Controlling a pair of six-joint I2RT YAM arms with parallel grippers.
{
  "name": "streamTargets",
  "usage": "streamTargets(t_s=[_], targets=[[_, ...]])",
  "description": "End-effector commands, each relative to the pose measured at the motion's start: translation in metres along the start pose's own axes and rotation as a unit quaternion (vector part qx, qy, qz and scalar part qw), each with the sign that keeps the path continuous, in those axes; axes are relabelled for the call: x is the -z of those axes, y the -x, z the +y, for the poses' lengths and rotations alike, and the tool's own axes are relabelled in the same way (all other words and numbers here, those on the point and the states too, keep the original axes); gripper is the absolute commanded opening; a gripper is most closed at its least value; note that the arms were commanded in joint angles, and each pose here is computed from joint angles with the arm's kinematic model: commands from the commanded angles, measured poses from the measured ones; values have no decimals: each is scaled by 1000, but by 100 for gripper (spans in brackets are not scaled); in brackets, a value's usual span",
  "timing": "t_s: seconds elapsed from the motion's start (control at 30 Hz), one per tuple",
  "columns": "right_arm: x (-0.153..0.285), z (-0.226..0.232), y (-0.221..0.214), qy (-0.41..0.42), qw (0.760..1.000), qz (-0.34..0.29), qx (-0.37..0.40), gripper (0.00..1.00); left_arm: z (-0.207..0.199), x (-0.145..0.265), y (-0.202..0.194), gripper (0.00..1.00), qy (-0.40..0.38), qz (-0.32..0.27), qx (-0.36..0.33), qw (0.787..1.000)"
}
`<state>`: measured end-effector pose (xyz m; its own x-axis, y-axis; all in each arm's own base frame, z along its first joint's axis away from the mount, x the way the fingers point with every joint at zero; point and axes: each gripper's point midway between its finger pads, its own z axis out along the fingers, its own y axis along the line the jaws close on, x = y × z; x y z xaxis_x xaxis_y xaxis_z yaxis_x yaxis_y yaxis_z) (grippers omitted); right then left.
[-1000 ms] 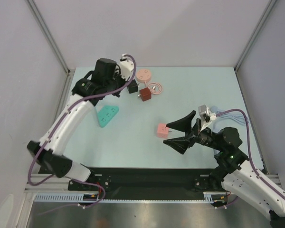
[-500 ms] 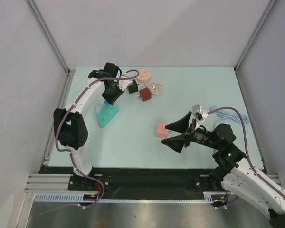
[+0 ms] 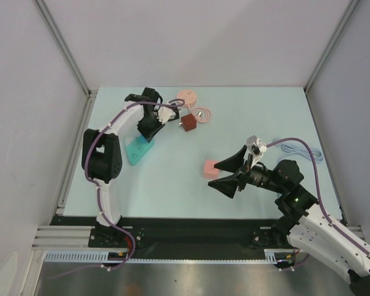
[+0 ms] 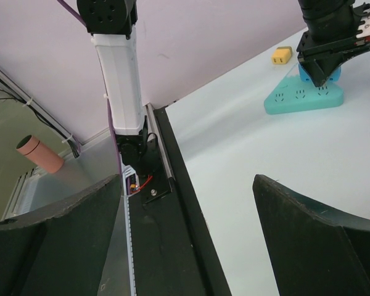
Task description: Insert the plug
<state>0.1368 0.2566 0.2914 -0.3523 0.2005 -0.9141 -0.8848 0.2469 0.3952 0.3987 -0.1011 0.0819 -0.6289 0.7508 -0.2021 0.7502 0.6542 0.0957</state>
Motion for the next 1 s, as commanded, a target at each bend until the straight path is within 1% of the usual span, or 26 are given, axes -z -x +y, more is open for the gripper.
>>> streamTargets(t_s=[0.0,0.2,0.4,0.47,0.67,0.97], targets=[[1,8,18,9,1000,-20,20,94,15,4,4,0,20,-12,-8,1000],[2,7,19,5,999,-22,23,94,15,-11,-7,0,14,9,-5,1000],[1,8,20,9,999,-22,25,94,23,-16,-10,0,23,0,1,1000],[2,8,20,8,999,-23,25,94,29,-17,-16,0,39,11,2,999],[1,8,19,8,999,-21,25,94,31,-17,-11,0,41,-14,9,999],[0,5,17,6,1000,-18,22,94,34,-15,-8,0,46,-19,15,999]])
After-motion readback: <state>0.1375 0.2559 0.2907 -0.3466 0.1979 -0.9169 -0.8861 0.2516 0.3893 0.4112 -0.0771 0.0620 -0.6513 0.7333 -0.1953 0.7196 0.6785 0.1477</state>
